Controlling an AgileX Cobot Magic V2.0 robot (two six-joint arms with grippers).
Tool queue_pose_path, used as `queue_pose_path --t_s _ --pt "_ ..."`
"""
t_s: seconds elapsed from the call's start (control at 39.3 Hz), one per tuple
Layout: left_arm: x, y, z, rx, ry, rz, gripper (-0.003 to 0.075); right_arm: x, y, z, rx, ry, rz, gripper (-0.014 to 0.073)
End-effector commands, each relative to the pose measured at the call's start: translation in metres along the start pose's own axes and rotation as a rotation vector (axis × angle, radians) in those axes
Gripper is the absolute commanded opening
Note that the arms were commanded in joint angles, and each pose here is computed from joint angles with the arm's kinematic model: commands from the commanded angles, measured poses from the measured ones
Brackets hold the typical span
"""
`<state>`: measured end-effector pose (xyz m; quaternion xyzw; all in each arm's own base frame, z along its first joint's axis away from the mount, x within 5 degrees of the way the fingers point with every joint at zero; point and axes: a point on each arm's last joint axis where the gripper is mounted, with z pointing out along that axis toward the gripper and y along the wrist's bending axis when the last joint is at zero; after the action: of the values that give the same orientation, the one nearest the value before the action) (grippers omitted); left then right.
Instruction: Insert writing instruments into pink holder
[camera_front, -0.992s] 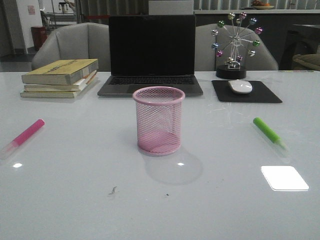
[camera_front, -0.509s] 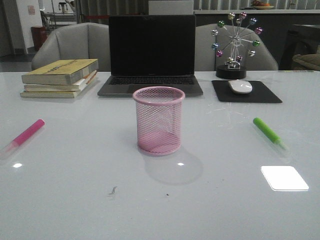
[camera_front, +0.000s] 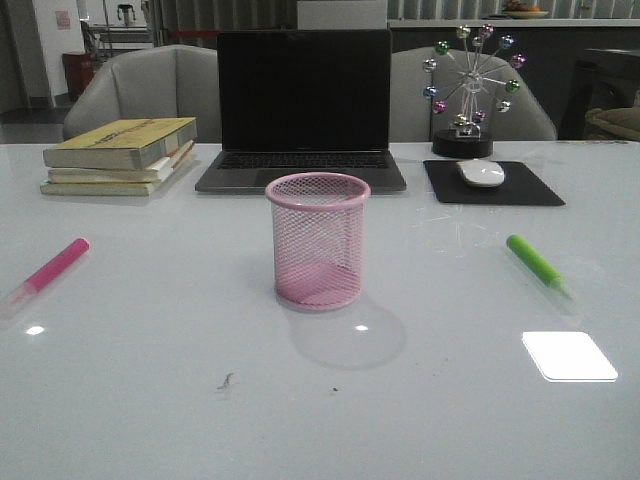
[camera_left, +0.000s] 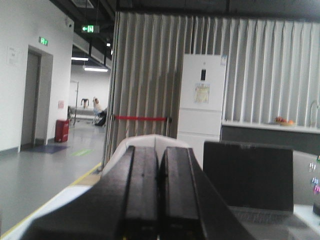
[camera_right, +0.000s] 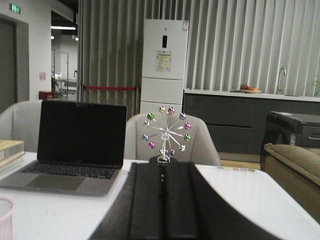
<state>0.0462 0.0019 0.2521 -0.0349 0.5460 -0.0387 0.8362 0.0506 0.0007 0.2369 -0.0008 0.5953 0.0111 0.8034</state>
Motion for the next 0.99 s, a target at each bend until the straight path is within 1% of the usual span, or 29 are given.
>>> queue_pose_path --t_s 0.0,0.08,0.18,0.25,0.36,0.46,0.51,0.56,0.66,0.74,0.84,0.92,0.97 --pt "-0.045 -0.004 -0.001 0.022 -0.21 -0.024 0.0092 -0.052 0.001 -0.003 -0.003 -0.176 0.015 0.005" --pt "-0.062 -0.007 0.0 0.034 -0.231 -0.005 0.0092 -0.07 0.001 -0.004 -0.003 -0.16 0.015 0.005" --pt "-0.082 -0.01 0.004 0.043 -0.227 0.026 0.0092 -0.094 0.001 -0.003 -0.002 -0.144 0.015 0.005" --pt "-0.095 -0.012 0.009 0.046 -0.224 0.038 0.0092 -0.106 0.001 0.002 -0.002 -0.107 0.015 0.005" --pt "-0.113 -0.014 0.02 0.046 -0.228 0.038 0.0092 -0.123 0.002 0.015 -0.001 -0.062 0.015 0.005" --pt "-0.123 -0.015 0.036 0.044 -0.202 0.038 0.0092 -0.14 0.002 0.034 0.0 -0.034 0.015 0.005" --pt "-0.125 -0.016 0.045 0.044 -0.168 0.048 0.0092 -0.146 0.002 0.043 0.0 -0.021 0.015 0.005" --pt "-0.125 -0.017 0.056 0.043 -0.103 0.075 0.0092 -0.151 0.002 0.055 0.0 -0.004 0.015 0.005" --pt "-0.119 -0.017 0.076 0.037 0.015 0.086 0.0102 -0.151 0.002 0.074 0.001 0.033 0.014 0.005" --pt "-0.113 -0.017 0.088 0.033 0.078 0.085 0.0136 -0.144 0.002 0.085 0.002 0.082 0.011 0.005" --pt "-0.103 -0.016 0.1 0.031 0.13 0.086 0.0211 -0.128 0.002 0.099 0.004 0.204 0.01 0.0066" --pt "-0.095 -0.016 0.106 0.028 0.171 0.086 0.0291 -0.116 0.001 0.105 0.006 0.302 0.01 0.0122" --pt "-0.092 -0.016 0.11 0.027 0.189 0.087 0.034 -0.108 0.001 0.108 0.007 0.367 0.01 0.0188"
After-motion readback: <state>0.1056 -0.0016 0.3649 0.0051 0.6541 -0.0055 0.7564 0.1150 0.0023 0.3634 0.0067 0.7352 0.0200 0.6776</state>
